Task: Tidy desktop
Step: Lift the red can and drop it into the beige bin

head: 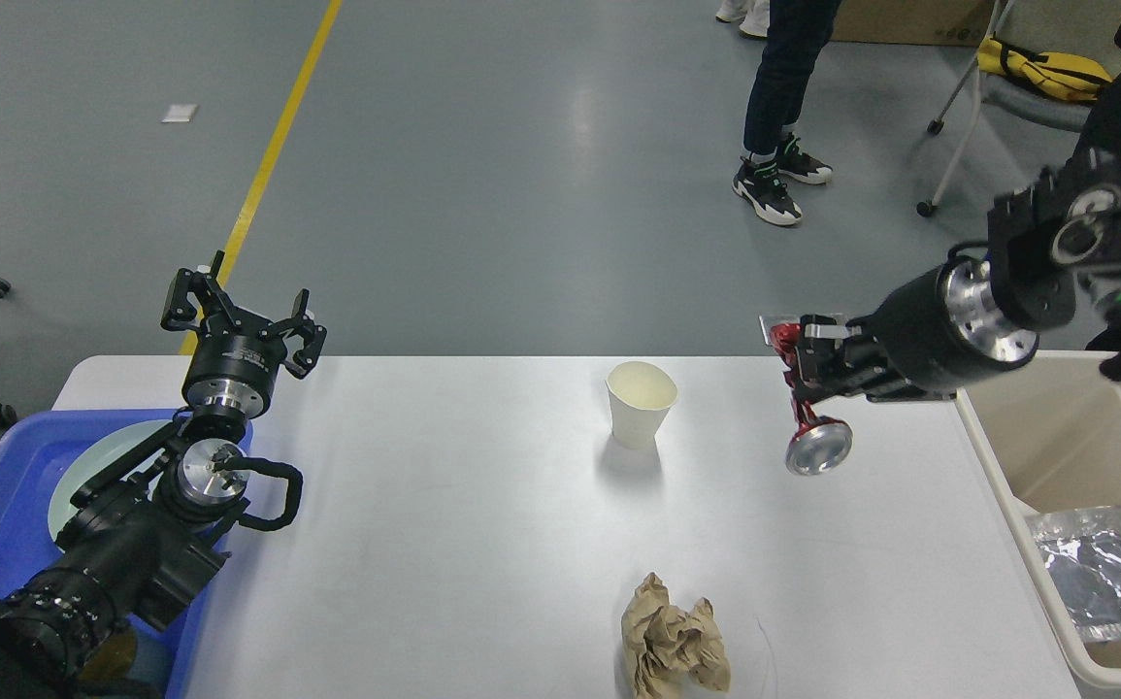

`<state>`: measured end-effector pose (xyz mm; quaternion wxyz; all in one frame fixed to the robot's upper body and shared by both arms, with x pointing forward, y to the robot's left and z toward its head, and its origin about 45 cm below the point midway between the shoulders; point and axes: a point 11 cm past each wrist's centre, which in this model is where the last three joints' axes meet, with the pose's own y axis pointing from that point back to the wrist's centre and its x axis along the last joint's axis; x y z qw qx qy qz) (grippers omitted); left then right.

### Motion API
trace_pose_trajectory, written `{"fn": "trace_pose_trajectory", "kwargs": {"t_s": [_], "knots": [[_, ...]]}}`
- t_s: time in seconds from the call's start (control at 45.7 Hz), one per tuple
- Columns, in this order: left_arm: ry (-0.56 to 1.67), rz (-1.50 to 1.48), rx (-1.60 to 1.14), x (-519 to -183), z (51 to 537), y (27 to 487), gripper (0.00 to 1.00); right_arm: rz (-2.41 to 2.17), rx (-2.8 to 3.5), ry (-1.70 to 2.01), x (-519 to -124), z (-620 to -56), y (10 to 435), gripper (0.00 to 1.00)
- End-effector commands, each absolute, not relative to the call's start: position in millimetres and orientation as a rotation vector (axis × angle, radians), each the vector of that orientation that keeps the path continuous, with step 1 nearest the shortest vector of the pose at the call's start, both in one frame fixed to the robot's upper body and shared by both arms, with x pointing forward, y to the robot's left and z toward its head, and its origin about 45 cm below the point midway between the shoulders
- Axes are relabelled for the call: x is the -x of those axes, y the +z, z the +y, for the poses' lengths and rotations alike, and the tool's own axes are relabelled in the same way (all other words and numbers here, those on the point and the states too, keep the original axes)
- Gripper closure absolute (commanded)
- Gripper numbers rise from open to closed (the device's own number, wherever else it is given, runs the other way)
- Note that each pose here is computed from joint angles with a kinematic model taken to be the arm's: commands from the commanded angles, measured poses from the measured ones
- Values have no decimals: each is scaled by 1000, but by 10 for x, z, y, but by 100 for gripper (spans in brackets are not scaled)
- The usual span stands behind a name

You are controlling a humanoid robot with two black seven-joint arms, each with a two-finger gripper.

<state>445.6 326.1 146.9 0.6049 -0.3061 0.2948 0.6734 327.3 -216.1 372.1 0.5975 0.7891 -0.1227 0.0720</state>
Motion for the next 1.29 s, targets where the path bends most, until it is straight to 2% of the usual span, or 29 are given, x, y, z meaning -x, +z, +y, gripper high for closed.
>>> {"fn": "trace_pose_trajectory", "kwargs": {"t_s": [0.0,0.109,0.241,0.416,0.547,0.657,0.788,0.963,1.16,1.182,1.204,1.226,1.27], "knots": [[1557,682,708,-4456,3258,1470,2,-163,-1853,229,-3139,-1899,4010,100],[1557,682,708,-4456,3258,1470,2,-158,-1853,225,-3129,-1907,3966,100],[1556,684,709,-4456,3250,1468,2,-280,-1789,208,-3339,-2317,3583,100],[1556,684,711,-4461,3249,1475,2,-530,-1606,134,-3721,-3414,2831,100],[1555,683,710,-4461,3248,1475,2,-743,-1405,109,-3912,-4379,2419,100],[1557,682,709,-4460,3252,1472,2,-889,-1198,157,-3903,-5136,2149,100],[1555,683,710,-4461,3248,1475,2,-1024,-935,273,-3652,-5887,1868,100],[1555,683,710,-4461,3248,1475,2,-1038,-855,336,-3317,-5906,1309,100],[1557,682,709,-4460,3252,1472,2,-1000,-866,343,-3194,-5785,1057,100],[1555,683,710,-4461,3248,1475,2,-1002,-867,344,-3197,-5777,1054,83],[1557,682,709,-4460,3252,1472,2,-1005,-869,340,-3198,-5771,1048,35],[1555,683,710,-4461,3248,1475,2,-1003,-867,337,-3197,-5767,1043,0],[1557,682,709,-4460,3252,1472,2,-1008,-873,341,-3218,-5747,1044,1]]}}
